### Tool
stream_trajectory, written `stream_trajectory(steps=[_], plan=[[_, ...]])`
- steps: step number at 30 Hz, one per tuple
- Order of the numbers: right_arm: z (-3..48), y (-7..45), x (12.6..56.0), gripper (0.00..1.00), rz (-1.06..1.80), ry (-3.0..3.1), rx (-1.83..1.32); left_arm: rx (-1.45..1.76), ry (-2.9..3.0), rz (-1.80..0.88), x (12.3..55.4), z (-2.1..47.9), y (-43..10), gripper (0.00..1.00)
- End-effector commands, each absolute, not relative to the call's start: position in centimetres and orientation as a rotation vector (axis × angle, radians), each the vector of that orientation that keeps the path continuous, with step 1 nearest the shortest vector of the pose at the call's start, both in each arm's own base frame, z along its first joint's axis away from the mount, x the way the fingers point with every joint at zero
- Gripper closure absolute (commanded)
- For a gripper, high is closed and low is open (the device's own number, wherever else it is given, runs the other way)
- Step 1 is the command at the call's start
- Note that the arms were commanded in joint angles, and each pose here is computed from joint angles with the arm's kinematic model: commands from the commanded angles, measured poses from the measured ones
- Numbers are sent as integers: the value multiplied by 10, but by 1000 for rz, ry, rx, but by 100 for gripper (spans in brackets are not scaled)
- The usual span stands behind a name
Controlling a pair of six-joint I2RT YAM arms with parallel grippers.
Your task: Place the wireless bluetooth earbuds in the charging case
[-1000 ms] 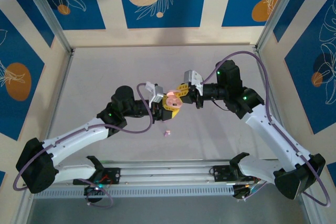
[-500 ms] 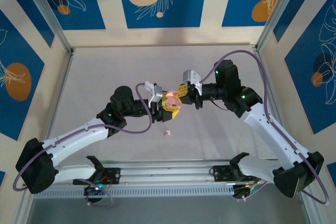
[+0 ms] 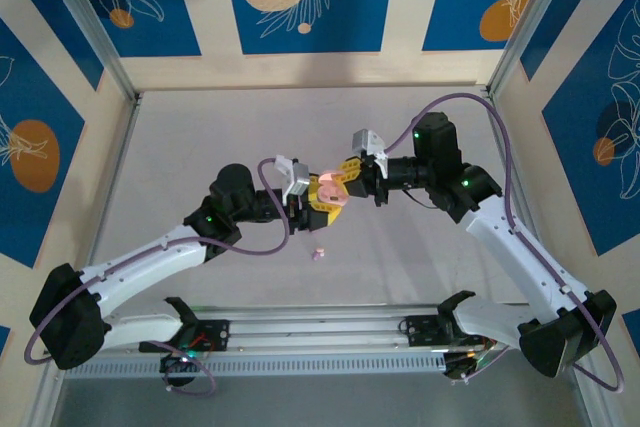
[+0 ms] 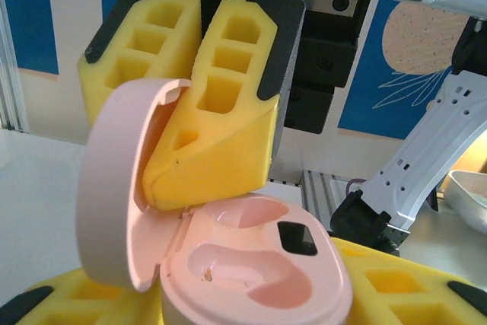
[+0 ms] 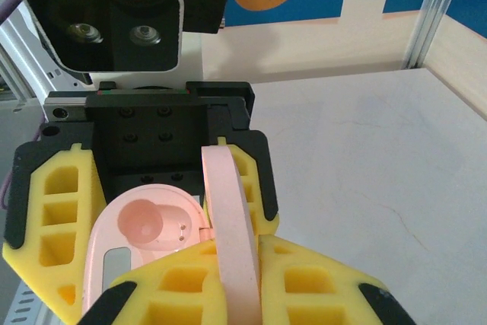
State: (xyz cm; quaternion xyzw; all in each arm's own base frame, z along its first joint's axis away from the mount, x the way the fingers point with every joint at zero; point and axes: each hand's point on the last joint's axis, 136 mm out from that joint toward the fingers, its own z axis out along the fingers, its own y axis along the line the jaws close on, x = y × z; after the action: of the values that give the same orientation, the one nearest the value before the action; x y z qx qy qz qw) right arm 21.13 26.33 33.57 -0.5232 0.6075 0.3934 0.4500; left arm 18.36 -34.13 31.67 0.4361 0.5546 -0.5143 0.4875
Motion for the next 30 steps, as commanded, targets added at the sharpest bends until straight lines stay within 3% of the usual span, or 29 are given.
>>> stream_trajectory(steps=[1,10,23,30], plan=[[347,264,205,87,1011,1468,-1301,1059,1277,-1242,181,334,-340,52],[346,264,204,87,1010,1467,-1307,1039,1263,-1261,182,338,-341,49],[349,264,204,85,1015,1465,-1296,1047,1291,-1253,184,333,-342,70],[350,263,207,79,1005,1481,-1277,1048,1293,-1251,182,332,-341,75]])
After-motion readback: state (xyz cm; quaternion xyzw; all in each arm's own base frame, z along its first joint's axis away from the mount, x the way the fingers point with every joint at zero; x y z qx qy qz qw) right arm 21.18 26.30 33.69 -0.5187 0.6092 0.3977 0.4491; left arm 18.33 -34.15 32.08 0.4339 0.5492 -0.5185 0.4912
